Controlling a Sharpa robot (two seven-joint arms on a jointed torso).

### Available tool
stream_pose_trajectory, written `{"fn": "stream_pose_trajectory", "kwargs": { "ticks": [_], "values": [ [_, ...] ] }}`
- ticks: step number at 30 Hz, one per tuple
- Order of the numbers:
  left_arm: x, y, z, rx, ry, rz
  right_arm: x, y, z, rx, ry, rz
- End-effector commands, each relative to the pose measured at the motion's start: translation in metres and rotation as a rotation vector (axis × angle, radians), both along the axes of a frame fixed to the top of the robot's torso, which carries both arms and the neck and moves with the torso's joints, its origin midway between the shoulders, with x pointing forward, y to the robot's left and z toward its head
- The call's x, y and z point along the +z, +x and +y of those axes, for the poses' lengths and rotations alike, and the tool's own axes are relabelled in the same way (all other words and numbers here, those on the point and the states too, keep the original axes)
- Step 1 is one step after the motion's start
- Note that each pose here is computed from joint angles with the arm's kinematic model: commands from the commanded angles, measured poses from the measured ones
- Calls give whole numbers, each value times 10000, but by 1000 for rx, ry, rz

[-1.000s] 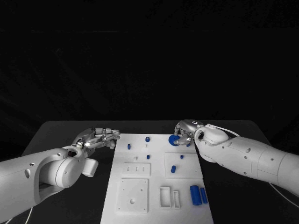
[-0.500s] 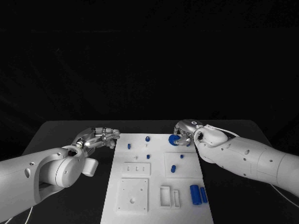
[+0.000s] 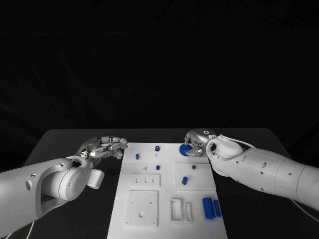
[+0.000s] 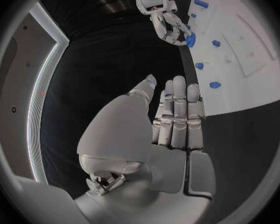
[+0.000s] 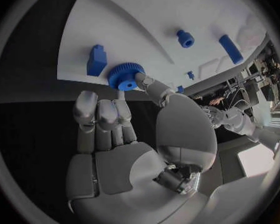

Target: Assemble the parts on the task board

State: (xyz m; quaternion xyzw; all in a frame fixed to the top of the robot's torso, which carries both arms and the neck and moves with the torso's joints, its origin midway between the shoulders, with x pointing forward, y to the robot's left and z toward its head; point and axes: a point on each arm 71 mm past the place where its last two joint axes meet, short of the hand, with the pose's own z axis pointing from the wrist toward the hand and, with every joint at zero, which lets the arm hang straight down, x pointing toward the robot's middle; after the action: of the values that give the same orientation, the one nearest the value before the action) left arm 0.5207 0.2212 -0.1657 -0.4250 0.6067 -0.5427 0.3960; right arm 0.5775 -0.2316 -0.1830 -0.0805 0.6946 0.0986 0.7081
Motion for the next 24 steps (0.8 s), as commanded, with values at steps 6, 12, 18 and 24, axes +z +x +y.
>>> {"fn": "stream_pose_trajectory", "kwargs": {
  "ticks": [6,12,18,24],
  "values": [
    [10,-7,-7,-7,-7,-4,108,-94,109,22,-40,-131],
    [10,-8,0,-4,-6,-4,223,-175,288,72,-44,-201],
    [11,-13,-2,-3,-6,-4,300,-274,514,132,-26,-236],
    [12,-15,0,-2,-6,-4,312,-336,804,192,-6,-232]
  ]
}}
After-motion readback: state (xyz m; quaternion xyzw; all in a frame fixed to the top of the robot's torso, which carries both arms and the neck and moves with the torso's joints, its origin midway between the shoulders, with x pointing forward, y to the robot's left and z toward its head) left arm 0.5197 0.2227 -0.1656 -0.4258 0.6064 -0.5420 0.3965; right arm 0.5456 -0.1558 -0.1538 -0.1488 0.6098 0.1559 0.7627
